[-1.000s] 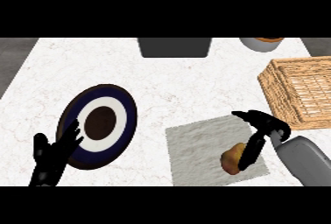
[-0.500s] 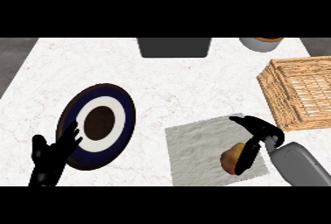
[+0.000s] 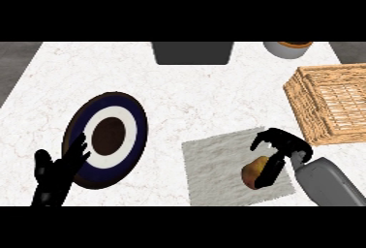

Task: Pick the pear from the placemat and place it in the basket

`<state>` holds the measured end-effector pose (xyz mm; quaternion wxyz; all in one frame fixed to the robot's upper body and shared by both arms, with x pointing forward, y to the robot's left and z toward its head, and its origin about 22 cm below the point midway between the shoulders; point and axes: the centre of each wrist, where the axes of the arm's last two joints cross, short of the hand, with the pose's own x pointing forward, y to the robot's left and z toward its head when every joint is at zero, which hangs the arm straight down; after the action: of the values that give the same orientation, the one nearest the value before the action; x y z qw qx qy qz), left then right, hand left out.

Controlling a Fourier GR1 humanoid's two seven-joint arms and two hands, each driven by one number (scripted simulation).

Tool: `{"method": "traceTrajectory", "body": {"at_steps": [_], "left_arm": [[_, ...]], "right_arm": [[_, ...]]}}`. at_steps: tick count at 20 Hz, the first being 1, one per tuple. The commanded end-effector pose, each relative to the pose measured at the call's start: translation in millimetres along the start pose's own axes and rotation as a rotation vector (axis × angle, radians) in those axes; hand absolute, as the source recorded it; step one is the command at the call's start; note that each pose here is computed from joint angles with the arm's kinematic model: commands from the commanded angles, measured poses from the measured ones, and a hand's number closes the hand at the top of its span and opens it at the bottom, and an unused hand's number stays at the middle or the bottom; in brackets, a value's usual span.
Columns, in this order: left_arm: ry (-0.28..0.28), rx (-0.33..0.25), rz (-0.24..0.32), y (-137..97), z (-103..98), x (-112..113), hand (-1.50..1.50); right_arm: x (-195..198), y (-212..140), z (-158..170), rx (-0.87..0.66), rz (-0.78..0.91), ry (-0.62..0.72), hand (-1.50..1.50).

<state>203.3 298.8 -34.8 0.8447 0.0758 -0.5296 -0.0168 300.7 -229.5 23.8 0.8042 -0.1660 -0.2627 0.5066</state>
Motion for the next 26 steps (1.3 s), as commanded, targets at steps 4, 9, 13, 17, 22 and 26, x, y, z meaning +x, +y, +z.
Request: {"method": "traceTrajectory", "body": {"at_steps": [4,9,13,17,22,26], "left_arm": [[0.101,-0.005,0.000,9,-15,-7,0.00],[0.119,0.015,0.006,-3,-3,-24,0.00],[0.119,0.024,0.008,9,7,-27,0.00],[0.121,0.033,0.003,15,9,-28,0.00],[0.116,0.032,0.023,1,6,-20,0.00],[0.117,0.038,0.020,6,12,-21,0.00]], "right_arm": [[-8,0,-3,-0.005,0.093,-0.034,1.50],[9,56,27,-0.196,0.265,-0.191,1.50],[0,77,56,-0.384,0.475,-0.321,1.50],[-8,98,75,-0.550,0.456,-0.341,1.50],[-15,87,111,-0.672,0.127,-0.478,1.50],[19,67,154,-0.785,-0.313,-0.745,1.50]]}}
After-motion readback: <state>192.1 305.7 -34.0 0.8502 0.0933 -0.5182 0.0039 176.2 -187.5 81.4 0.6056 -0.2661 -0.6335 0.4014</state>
